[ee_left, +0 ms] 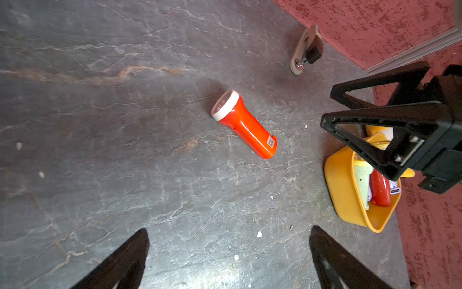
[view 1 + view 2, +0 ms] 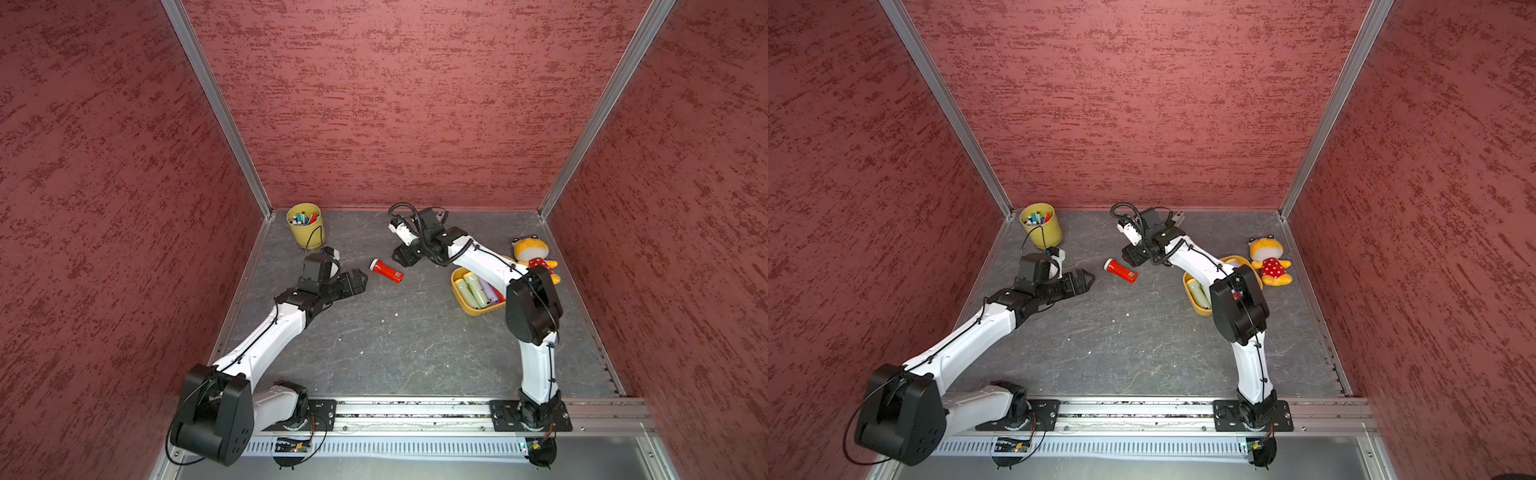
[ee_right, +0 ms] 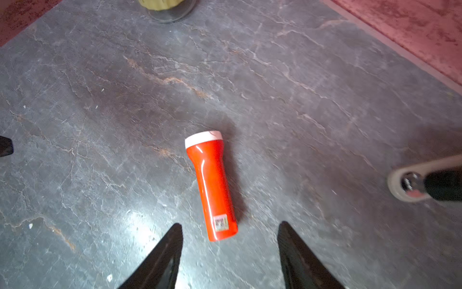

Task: Put the flashlights into the storage boxes
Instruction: Pick up the flashlight from the center of the board.

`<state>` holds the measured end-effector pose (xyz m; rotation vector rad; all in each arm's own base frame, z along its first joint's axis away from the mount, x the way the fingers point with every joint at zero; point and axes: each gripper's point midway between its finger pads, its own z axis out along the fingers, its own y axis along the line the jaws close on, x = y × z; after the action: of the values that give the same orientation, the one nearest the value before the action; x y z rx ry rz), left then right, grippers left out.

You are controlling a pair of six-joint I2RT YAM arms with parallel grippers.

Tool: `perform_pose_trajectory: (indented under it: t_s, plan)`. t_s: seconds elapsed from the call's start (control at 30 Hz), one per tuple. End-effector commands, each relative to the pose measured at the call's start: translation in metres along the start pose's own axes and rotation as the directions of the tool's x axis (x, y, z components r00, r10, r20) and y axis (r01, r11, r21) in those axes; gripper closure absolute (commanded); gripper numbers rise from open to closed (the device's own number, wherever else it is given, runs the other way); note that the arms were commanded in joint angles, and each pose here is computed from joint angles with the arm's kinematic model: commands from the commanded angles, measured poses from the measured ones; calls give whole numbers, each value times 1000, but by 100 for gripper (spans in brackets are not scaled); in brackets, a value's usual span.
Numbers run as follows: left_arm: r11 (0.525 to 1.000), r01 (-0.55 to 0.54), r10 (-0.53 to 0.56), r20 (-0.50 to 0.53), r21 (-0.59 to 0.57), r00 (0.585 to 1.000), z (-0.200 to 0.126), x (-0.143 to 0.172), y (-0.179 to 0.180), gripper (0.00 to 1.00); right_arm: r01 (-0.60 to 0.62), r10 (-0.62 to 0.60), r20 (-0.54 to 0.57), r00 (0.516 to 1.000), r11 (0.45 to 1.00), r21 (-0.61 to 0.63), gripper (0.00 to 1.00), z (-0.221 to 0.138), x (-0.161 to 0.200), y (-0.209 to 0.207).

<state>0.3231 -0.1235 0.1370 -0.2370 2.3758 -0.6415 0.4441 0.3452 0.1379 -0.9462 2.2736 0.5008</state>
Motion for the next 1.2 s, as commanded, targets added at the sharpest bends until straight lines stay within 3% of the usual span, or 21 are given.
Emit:
perform_pose_trajectory:
  t_s: [0.0, 0.3, 0.57, 1.03, 1.17]
  plan:
    - [998, 20, -19, 21, -52, 1000, -4, -1, 12, 1, 14, -15, -48, 999, 1000, -17, 34, 18, 6, 10]
    - [999, 25, -24, 19, -45, 1000, -3, 0, 13, 1, 2, -3, -129, 992, 1000, -8, 32, 61, 22, 10]
    - [999, 26, -25, 21, -33, 999, -3, -1, 11, 1, -14, 10, -174, 985, 1000, -21, 37, 84, 37, 9]
    - [1000, 25, -25, 6, -15, 1000, 4, 2, 10, 1, 9, -8, -189, 982, 1000, 5, 51, 102, 48, 0]
    - [1000, 20, -20, 9, -14, 1000, 4, 1, 9, 0, 24, -22, -186, 982, 1000, 10, 58, 104, 48, -1]
